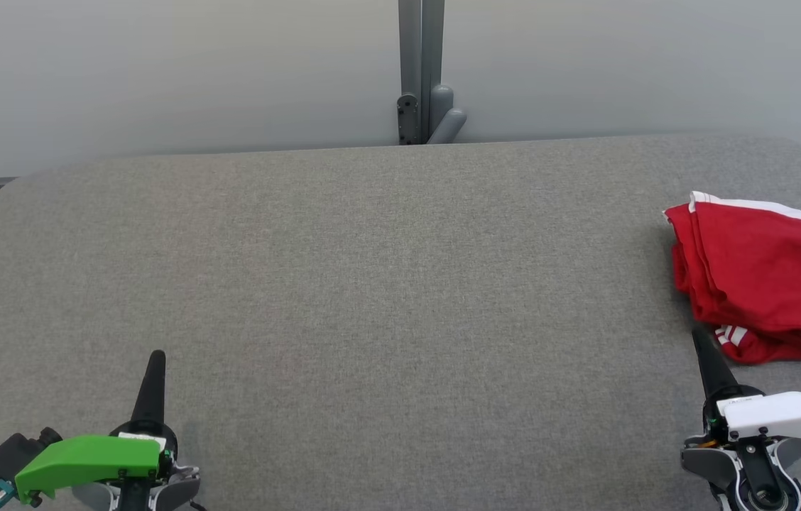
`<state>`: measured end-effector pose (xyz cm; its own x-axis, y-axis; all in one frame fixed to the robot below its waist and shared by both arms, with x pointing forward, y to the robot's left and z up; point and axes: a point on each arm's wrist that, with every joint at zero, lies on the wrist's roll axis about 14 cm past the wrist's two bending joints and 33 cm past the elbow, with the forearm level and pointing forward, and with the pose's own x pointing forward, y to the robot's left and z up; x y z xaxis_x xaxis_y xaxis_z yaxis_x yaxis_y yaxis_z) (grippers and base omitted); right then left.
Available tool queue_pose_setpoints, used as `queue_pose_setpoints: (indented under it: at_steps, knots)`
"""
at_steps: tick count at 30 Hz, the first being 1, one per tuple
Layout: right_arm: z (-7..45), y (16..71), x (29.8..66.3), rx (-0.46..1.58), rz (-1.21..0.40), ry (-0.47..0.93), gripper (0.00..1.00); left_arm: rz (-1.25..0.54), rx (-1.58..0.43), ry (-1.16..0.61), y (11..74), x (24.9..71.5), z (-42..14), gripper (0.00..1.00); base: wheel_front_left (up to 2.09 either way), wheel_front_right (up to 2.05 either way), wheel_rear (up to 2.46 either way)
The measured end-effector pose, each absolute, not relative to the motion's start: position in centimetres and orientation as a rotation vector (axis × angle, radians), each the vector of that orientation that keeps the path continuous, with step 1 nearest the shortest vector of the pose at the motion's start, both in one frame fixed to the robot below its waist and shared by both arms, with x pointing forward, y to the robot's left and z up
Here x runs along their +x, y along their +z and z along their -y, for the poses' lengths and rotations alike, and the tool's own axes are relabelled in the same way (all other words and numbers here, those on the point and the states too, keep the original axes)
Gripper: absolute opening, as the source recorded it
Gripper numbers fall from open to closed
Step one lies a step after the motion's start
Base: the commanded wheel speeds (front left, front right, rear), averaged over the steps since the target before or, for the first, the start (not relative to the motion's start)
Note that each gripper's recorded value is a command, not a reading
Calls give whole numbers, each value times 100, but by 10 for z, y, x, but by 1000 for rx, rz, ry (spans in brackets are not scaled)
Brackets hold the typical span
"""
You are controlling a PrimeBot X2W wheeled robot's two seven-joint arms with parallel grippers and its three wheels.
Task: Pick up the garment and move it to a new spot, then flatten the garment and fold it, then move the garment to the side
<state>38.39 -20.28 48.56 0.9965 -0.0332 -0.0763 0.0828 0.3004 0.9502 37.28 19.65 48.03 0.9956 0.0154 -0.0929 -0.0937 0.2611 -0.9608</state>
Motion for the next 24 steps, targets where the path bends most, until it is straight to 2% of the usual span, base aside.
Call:
queue_pose_setpoints:
  at_steps: [24]
  knots:
    - [201,498,389,1459,-20,-38,0,-36,-1470,37,495,385,-198,0,0,0,0]
